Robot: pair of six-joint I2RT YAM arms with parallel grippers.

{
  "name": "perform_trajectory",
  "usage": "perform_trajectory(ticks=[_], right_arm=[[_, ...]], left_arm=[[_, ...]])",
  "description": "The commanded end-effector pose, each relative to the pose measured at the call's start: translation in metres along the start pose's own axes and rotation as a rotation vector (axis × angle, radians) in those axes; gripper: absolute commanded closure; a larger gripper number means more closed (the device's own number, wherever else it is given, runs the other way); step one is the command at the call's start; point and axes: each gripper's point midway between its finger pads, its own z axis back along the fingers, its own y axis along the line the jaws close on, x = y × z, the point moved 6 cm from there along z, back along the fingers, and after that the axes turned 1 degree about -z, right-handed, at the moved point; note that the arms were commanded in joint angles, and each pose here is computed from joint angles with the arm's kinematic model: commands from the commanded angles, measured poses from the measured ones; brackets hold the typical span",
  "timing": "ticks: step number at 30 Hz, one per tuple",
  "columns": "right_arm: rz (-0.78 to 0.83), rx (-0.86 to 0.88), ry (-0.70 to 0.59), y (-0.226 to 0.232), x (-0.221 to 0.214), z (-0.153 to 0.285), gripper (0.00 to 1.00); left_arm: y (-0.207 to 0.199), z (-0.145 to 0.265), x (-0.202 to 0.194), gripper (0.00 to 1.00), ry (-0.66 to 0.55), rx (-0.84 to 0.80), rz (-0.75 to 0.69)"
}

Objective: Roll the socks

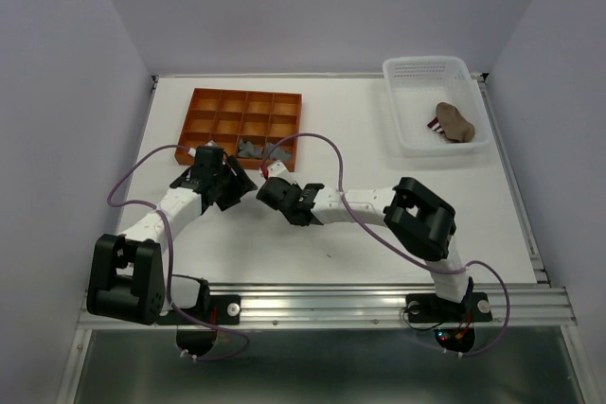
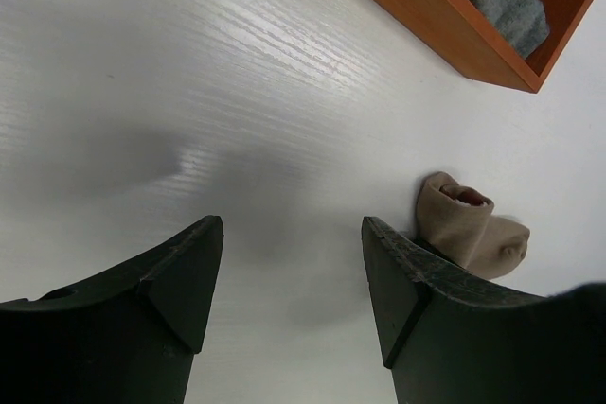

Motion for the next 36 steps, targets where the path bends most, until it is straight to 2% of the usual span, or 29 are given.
perform_trajectory(ticks=[1,5,10,17,36], right_arm=[[0.028,-0.037,0.004,0.000,-0.006,-0.003,0.71],[0.014,0.047,-0.069,0.001,0.024,0.021,0.71],[-0.004,0.069,-0.136,-0.004,0.045,0.040,0.70],[0.004,0.008,-0.129,-0.015,0.035,0.039,0.68],[0.068,-0.092,0.030,-0.021,-0.019,-0.001,0.67]], left_arm=[[-0.004,0.003,0.003,0.28,-0.013,-0.027,-0.005],[-0.004,0.002,0.003,0.28,-0.010,-0.028,-0.006],[-0.006,0.001,0.003,0.28,-0.008,-0.043,-0.008],[-0.007,0.001,0.003,0.28,-0.007,-0.046,-0.010],[-0.010,0.002,0.004,0.28,-0.002,-0.052,-0.004]])
